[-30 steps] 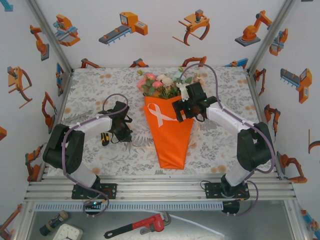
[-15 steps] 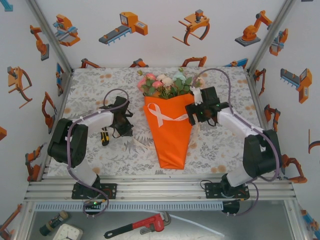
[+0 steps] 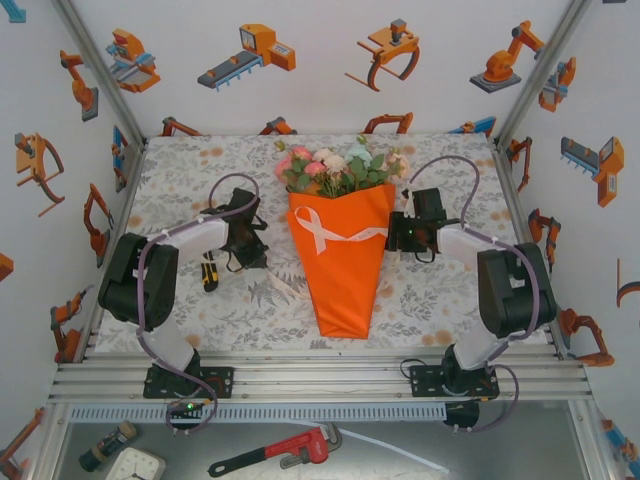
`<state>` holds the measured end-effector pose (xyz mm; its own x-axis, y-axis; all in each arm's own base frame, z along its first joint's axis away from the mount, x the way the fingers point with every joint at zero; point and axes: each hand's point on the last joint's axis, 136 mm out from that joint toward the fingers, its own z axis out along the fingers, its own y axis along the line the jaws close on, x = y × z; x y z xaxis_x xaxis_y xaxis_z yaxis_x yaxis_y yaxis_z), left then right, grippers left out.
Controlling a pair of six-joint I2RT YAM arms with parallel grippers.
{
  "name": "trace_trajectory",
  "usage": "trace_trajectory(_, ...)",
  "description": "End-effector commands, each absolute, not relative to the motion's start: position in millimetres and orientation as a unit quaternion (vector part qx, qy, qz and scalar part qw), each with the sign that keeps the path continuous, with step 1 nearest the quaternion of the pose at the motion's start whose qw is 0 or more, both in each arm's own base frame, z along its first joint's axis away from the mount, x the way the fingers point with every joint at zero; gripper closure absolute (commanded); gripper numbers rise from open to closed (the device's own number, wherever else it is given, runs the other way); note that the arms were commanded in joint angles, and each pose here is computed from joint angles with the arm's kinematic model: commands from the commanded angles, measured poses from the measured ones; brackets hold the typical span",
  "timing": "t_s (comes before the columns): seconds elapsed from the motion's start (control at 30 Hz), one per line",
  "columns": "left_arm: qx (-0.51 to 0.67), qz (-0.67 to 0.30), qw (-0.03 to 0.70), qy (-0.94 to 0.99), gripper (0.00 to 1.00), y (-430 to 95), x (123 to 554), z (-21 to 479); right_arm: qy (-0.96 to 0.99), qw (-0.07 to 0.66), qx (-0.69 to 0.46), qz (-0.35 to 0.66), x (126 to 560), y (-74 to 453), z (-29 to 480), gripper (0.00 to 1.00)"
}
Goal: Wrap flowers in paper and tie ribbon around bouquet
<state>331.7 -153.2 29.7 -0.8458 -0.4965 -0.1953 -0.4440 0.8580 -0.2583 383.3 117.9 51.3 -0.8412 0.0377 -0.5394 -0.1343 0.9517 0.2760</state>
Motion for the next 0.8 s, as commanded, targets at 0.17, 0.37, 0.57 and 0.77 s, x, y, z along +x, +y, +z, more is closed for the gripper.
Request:
trace_trajectory(0.17, -0.255, -0.119, 0.140, 0.949, 1.00, -156, 365, 29, 0.929, 0.339, -0.036, 0.145, 415, 119, 68, 0.91)
trace_trajectory(0.37, -0.271, -0.122, 0.143, 0.944, 1.00, -149, 388, 18, 0.918, 0.373, -0.041, 0.128, 436, 114, 83, 1.00)
trace_trajectory(0.57, -0.269, -0.132, 0.150, 0.942, 1.00, -147, 401, 20, 0.908, 0.392, -0.057, 0.134, 448, 119, 99, 1.00)
trace_trajectory(0.77, -0.257, -0.154, 0.155, 0.941, 1.00, -154, 404, 25, 0.907, 0.385, -0.071, 0.155, 437, 125, 102, 0.97)
